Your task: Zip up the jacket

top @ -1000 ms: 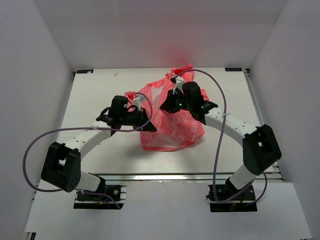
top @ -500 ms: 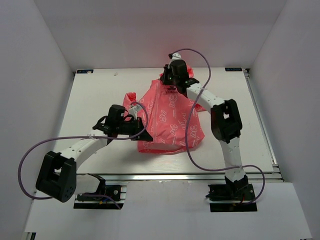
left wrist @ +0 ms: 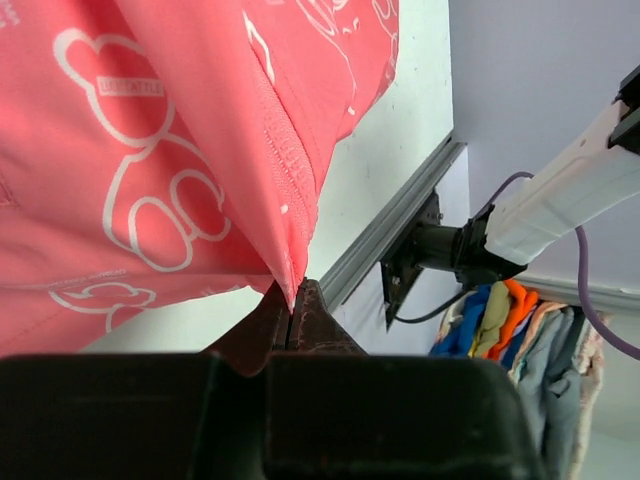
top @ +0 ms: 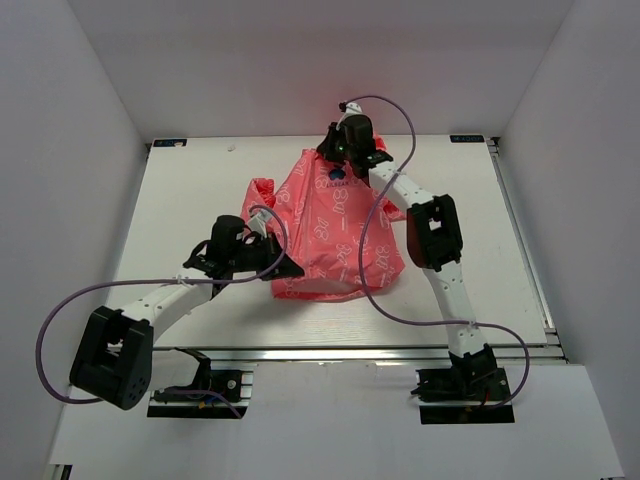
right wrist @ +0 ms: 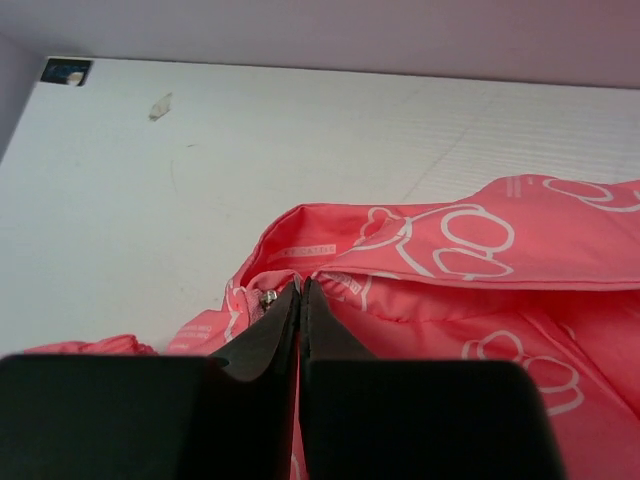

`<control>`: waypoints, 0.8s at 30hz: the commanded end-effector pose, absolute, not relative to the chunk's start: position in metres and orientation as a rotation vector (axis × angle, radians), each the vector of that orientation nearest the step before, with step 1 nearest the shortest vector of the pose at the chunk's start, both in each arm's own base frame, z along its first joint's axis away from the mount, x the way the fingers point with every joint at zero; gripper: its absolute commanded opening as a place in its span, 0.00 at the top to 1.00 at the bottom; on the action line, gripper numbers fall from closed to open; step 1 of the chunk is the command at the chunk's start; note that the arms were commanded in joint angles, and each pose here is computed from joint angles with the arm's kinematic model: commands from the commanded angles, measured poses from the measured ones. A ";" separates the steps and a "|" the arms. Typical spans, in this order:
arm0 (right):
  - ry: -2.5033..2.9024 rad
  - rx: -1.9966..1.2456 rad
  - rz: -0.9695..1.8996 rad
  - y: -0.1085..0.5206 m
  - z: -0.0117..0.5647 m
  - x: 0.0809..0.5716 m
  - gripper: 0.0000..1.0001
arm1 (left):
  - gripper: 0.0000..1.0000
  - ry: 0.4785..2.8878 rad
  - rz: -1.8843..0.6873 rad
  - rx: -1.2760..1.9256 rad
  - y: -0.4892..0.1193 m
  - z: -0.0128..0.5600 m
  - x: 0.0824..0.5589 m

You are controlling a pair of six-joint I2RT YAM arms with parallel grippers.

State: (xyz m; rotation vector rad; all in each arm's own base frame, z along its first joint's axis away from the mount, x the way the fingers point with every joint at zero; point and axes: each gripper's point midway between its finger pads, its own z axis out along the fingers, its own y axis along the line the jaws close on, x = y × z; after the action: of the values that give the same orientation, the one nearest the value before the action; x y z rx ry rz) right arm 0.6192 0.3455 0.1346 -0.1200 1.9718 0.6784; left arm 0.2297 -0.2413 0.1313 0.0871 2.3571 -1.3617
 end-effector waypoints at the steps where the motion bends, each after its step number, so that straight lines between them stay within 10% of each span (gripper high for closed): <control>1: 1.605 0.001 0.588 0.255 0.224 0.682 1.00 | 1.00 2.522 -1.665 0.168 -0.252 0.139 0.161; 4: 1.658 -0.192 0.735 0.281 0.220 0.644 0.91 | 0.50 2.566 -1.619 0.178 -0.253 0.129 0.170; 7: 1.657 -0.383 0.814 0.291 0.243 0.601 0.11 | 0.02 2.557 -1.484 0.226 -0.252 0.137 0.191; 18: 1.842 -0.131 0.782 0.171 0.281 0.515 0.11 | 0.02 2.385 -0.571 -0.103 -0.164 0.211 0.311; 24: 1.880 0.201 0.526 0.076 0.272 0.475 0.11 | 0.02 2.123 -0.286 -0.647 -0.019 0.210 0.388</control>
State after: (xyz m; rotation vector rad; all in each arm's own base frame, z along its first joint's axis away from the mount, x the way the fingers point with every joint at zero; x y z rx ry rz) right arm 0.4900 0.1128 0.3105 0.0108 1.7774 0.6400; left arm 0.3656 -0.1061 0.2199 -0.3456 2.2389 -0.5378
